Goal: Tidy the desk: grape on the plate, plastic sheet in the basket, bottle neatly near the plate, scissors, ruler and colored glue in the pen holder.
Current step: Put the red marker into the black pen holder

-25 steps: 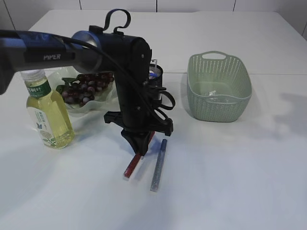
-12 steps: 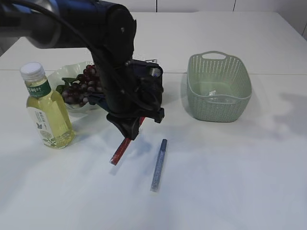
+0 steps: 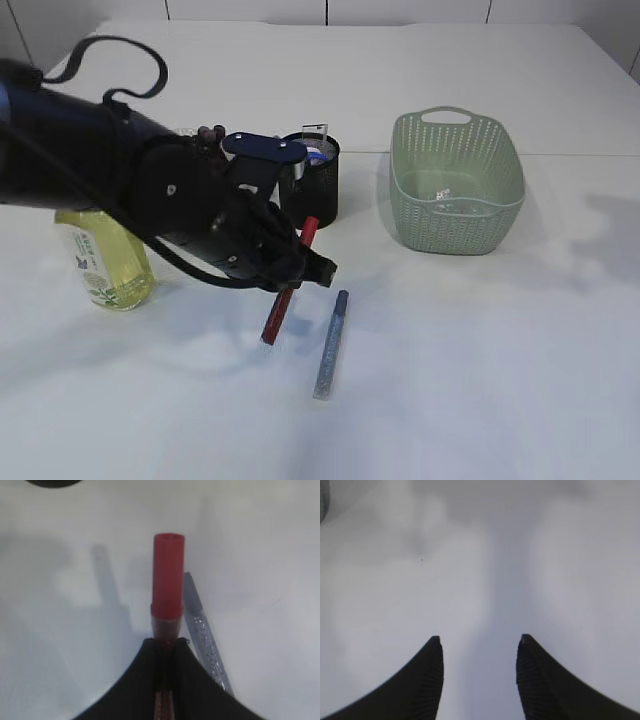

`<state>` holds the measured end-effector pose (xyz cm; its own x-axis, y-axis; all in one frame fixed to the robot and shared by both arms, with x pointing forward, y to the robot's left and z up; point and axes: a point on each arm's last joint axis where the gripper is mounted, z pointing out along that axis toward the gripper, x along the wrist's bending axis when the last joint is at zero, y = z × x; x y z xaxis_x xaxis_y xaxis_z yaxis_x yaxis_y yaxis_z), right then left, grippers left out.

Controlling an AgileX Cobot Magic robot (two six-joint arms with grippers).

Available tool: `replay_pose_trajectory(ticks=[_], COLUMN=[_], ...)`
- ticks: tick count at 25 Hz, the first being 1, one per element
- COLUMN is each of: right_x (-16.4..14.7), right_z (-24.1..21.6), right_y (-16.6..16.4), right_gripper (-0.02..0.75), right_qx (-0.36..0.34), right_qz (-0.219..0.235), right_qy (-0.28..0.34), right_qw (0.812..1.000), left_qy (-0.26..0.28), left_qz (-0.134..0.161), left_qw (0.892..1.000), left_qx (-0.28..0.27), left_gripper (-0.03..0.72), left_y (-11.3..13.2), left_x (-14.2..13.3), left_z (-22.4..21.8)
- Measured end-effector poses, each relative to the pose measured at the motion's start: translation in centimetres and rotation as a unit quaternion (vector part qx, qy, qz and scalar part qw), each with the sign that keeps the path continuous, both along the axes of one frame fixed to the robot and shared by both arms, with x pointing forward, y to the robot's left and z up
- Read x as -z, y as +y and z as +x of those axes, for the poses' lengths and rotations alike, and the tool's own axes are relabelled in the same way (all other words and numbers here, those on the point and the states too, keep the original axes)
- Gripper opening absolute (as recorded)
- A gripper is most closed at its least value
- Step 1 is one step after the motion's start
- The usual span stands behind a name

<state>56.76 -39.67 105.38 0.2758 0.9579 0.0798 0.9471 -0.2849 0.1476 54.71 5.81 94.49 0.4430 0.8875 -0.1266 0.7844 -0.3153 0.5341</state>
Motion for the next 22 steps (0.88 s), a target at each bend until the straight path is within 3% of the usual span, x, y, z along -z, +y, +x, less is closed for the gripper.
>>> replay_pose_trajectory(ticks=[5, 12, 15, 22], right_x=[0.0, 0.0, 0.0, 0.0], right_z=[0.0, 0.0, 0.0, 0.0], right_y=[0.0, 0.0, 0.0, 0.0], right_gripper=[0.381, 0.381, 0.381, 0.381], right_qx=[0.000, 0.000, 0.000, 0.000], right_qz=[0.000, 0.000, 0.000, 0.000], right_qy=[0.000, 0.000, 0.000, 0.000], right_qw=[1.000, 1.000, 1.000, 1.000], left_qy=[-0.067, -0.162, -0.206, -0.317], left_qz=[-0.034, -0.107, -0.144, -0.236], left_qw=[0.997, 0.981, 0.967, 0.919], left_qx=[0.017, 0.026, 0.028, 0.007], left_gripper=[0.034, 0.034, 0.034, 0.036], left_y=[-0.2, -1.1, -1.5, -1.0], left_x=[0.2, -1.9, -2.9, -5.8], left_z=[0.3, 1.1, 1.5, 3.3])
